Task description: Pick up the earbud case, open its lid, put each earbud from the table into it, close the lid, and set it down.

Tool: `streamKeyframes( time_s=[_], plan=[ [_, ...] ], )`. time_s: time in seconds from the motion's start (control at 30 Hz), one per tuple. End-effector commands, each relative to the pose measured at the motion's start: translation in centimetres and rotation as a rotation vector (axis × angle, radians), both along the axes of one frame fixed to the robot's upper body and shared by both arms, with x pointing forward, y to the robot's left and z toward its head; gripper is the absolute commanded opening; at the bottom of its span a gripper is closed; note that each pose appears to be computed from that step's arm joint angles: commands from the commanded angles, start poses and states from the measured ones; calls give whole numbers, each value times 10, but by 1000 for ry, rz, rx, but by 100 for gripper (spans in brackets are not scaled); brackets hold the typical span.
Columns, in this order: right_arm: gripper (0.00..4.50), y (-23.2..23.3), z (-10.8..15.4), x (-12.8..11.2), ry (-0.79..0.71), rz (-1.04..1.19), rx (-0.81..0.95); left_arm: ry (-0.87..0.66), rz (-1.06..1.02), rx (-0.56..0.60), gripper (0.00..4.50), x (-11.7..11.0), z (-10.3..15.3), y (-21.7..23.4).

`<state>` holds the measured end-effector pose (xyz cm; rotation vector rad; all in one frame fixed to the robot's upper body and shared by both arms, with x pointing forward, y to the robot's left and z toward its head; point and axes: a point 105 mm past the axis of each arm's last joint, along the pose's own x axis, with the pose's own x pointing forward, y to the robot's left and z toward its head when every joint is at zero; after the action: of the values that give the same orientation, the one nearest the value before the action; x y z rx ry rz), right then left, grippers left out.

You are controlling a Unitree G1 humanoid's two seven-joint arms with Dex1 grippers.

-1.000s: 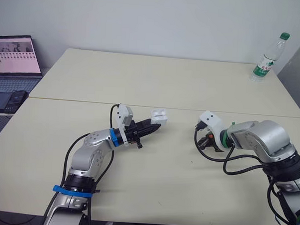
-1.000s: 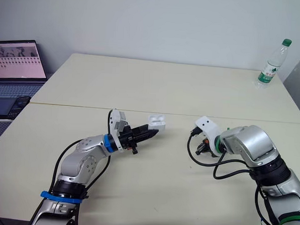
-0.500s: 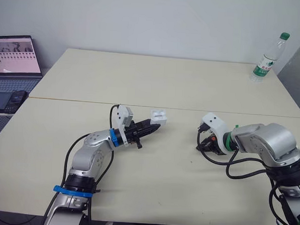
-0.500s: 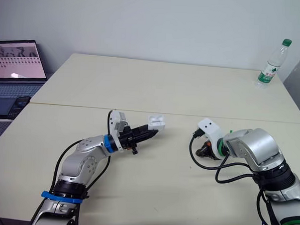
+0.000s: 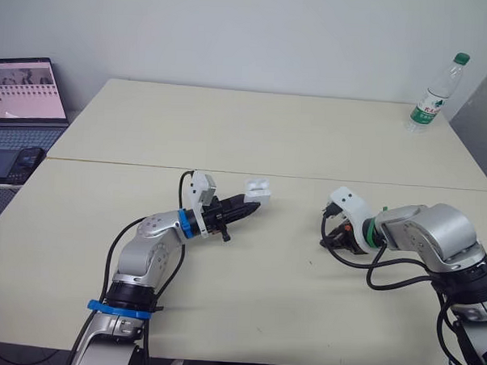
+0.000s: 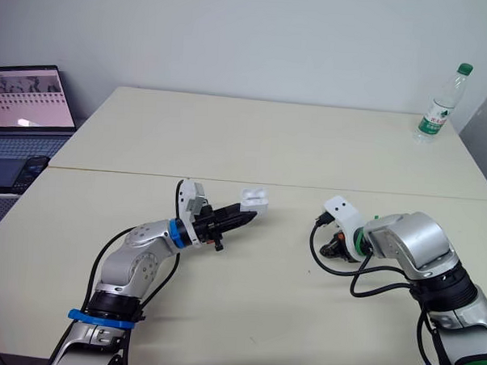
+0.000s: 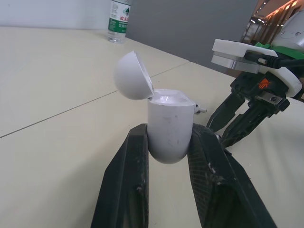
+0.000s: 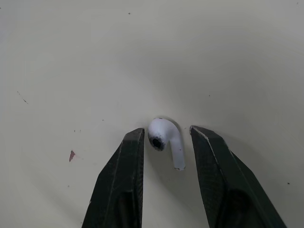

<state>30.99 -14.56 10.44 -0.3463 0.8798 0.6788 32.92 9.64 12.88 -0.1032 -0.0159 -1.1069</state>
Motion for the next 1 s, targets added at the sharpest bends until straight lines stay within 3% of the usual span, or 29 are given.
streamKeyframes(
  time_s=[0.03, 0.13, 0.2, 0.23, 0.4, 0.53, 0.77, 1.0],
  plan=[
    [155, 0, 4, 1, -29, 22, -10, -55, -16, -12, 78, 0, 12, -4],
    [96, 0, 5, 0, -33, 31, -13, -54, -15, -11, 78, 1, 11, -4],
    [32, 1, 5, 0, -36, 35, -14, -53, -15, -10, 78, 1, 10, -4],
    [26, 1, 5, -1, -36, 41, -16, -53, -14, -10, 78, 1, 10, -4],
    [26, 1, 12, -5, -68, 79, -20, -51, -11, -6, 78, 0, 9, -4],
    [26, -11, 19, -23, -71, 120, -15, -52, -8, -2, 78, -1, 9, -2],
    [26, -63, 2, -66, -4, 48, -75, -45, 0, 4, 78, -5, 6, 1],
    [26, -78, -7, -77, -37, 41, -93, -41, -14, 12, 78, -6, 5, -2]
  ],
)
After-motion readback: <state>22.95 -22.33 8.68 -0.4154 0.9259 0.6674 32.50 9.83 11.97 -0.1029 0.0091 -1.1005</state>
